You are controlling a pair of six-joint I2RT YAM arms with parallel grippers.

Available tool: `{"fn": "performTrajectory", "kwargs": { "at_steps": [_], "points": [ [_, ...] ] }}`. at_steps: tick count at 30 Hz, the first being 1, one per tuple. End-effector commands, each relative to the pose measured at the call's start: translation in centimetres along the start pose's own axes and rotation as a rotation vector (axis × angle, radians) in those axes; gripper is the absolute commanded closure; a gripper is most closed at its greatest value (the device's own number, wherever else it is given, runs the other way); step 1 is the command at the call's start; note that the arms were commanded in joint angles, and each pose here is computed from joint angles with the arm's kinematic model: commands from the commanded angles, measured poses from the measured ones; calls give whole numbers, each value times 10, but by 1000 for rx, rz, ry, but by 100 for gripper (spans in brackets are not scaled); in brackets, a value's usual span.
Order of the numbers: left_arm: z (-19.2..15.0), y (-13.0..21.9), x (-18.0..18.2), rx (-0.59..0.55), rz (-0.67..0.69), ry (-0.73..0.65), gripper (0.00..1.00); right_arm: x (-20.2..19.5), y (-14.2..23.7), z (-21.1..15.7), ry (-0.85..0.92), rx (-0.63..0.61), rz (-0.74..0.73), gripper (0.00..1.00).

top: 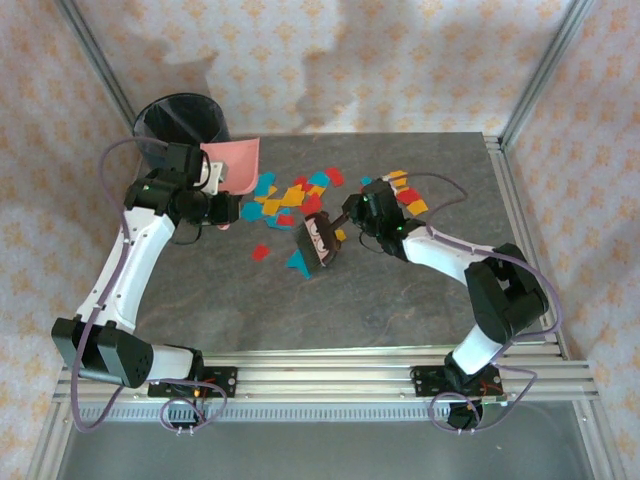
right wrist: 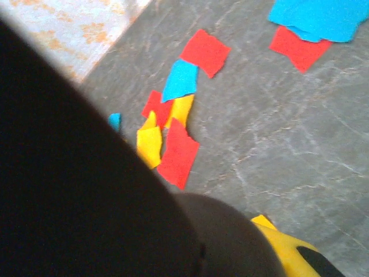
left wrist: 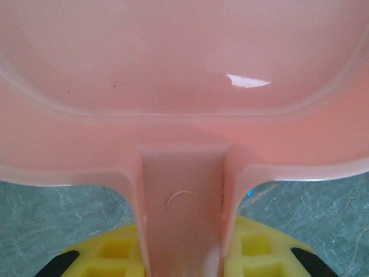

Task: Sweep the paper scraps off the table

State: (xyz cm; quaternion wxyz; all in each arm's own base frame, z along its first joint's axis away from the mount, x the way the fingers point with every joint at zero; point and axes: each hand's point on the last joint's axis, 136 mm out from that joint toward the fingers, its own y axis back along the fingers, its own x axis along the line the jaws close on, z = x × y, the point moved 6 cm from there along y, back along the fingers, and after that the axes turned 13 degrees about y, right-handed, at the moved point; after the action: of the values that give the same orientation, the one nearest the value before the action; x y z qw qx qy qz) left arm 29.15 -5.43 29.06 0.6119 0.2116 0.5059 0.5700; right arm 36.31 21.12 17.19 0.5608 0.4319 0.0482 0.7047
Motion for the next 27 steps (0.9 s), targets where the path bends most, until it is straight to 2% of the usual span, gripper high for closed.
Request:
{"fn": "performTrajectory", "kwargs": {
  "at_steps": [1,15,27],
  "points": [
    [-6,4,-1,3,-8,-18,100,-9,10,4,5,-51,-80,100],
    [-14,-2,-4,45,-42,-27,100,-48,59,15,133,-151,-372,100],
    [-30,-17,-29,117,-33,-144,100,-76,104,24,222,-235,-603,100]
  ]
}}
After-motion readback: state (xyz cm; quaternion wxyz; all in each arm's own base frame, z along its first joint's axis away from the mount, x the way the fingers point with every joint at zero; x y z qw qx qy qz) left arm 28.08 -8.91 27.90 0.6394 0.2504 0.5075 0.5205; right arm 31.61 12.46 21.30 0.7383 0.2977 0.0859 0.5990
